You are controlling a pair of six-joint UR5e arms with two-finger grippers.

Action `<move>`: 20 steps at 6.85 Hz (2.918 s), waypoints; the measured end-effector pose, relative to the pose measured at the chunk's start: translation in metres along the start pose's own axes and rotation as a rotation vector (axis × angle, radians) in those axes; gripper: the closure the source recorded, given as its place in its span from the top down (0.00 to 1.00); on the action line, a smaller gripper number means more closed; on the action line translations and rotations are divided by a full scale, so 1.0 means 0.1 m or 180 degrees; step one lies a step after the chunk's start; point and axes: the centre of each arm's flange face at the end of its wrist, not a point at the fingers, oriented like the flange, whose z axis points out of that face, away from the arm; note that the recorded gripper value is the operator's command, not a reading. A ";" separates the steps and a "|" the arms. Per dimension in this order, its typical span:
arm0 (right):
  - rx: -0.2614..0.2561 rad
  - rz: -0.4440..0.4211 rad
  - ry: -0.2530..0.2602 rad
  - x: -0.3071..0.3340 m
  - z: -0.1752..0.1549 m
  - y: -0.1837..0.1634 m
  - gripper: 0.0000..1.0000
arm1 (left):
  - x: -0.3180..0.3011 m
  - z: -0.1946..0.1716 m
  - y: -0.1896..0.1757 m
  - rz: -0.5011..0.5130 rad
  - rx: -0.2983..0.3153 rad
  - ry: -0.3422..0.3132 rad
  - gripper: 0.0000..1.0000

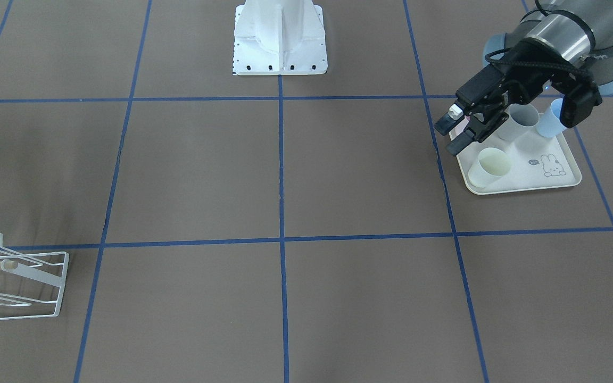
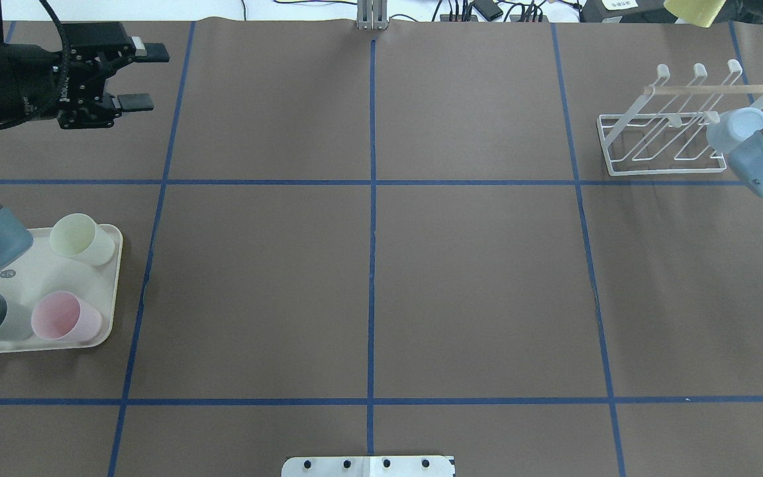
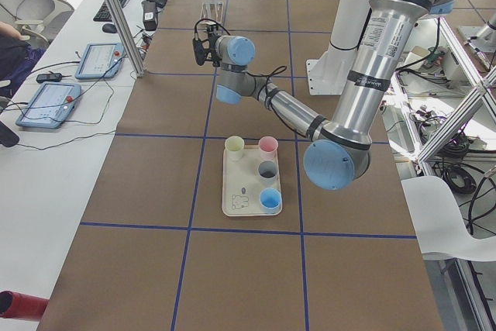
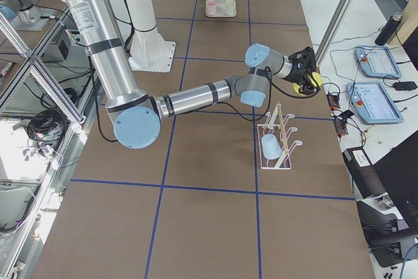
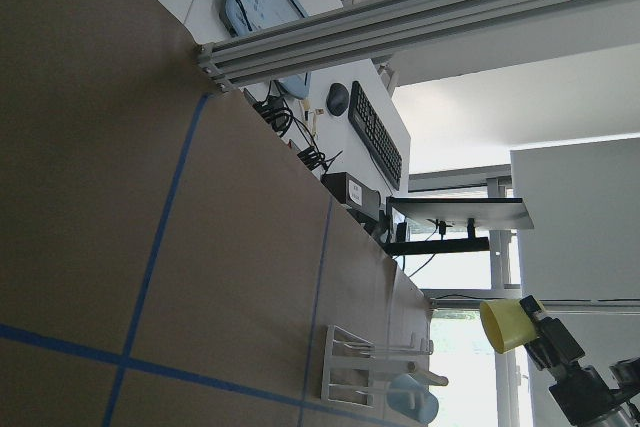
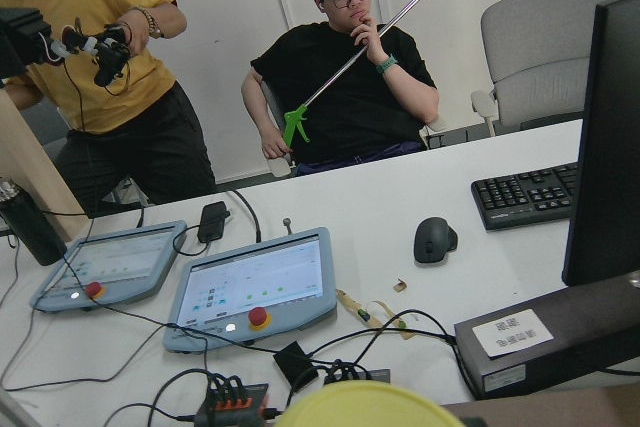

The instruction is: Transfer IKEA cup to right arm and place on rack

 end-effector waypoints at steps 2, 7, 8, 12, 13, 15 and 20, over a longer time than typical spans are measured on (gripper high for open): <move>0.0090 -0.0344 0.0135 0.43 0.17 0.19 0.00 | -0.41 -0.19 -0.01 0.0321 0.0024 -0.0263 1.00; 0.0393 -0.0806 0.0548 1.00 0.10 0.54 0.00 | -0.76 -0.37 0.01 0.0454 -0.0021 -0.0462 1.00; 0.0423 -0.0848 0.0585 0.92 0.14 0.67 0.00 | -0.78 -0.38 0.01 0.0451 -0.0022 -0.0468 1.00; 0.0361 -0.0903 0.0614 0.94 0.19 0.97 0.00 | -0.79 -0.37 0.02 0.0442 -0.0029 -0.0478 1.00; 0.0340 -0.0909 0.0620 0.95 0.20 1.00 0.00 | -0.79 -0.37 0.03 0.0442 -0.0030 -0.0477 1.00; 0.0293 -0.0922 0.0657 1.01 0.24 1.07 0.00 | -0.78 -0.36 0.03 0.0442 -0.0027 -0.0472 1.00; 0.0247 -0.0931 0.0691 1.08 0.27 1.13 1.00 | -0.77 -0.36 0.04 0.0444 -0.0028 -0.0464 1.00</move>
